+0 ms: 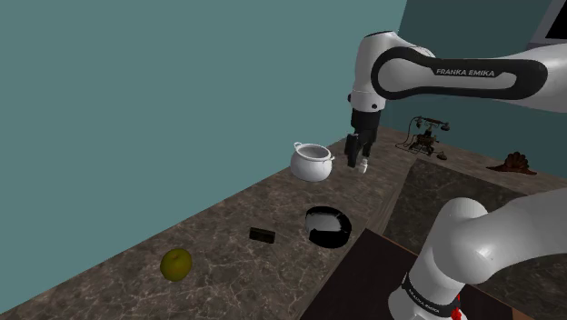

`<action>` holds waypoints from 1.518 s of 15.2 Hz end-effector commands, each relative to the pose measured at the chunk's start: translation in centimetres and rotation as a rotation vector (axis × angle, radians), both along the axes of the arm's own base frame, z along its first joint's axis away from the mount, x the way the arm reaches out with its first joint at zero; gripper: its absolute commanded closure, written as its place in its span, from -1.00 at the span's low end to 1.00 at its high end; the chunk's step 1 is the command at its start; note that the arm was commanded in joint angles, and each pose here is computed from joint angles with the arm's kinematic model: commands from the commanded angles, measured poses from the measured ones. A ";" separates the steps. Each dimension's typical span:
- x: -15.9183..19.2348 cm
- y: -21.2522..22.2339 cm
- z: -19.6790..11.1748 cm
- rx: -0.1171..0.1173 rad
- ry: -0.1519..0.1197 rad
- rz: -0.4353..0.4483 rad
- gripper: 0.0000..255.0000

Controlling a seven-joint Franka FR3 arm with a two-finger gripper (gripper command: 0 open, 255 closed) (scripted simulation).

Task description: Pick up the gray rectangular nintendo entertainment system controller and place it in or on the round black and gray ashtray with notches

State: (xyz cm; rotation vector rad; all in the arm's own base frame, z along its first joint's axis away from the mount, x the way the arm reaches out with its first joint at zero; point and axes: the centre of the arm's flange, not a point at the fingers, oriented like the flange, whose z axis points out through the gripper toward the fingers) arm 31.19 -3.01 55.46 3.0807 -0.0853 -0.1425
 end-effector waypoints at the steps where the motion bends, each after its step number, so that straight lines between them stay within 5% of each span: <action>1: 0.0 0.0 0.0 0.000 0.000 0.000 -1.00; 23: 15.7 4.3 -23.6 0.075 -0.016 0.255 -1.00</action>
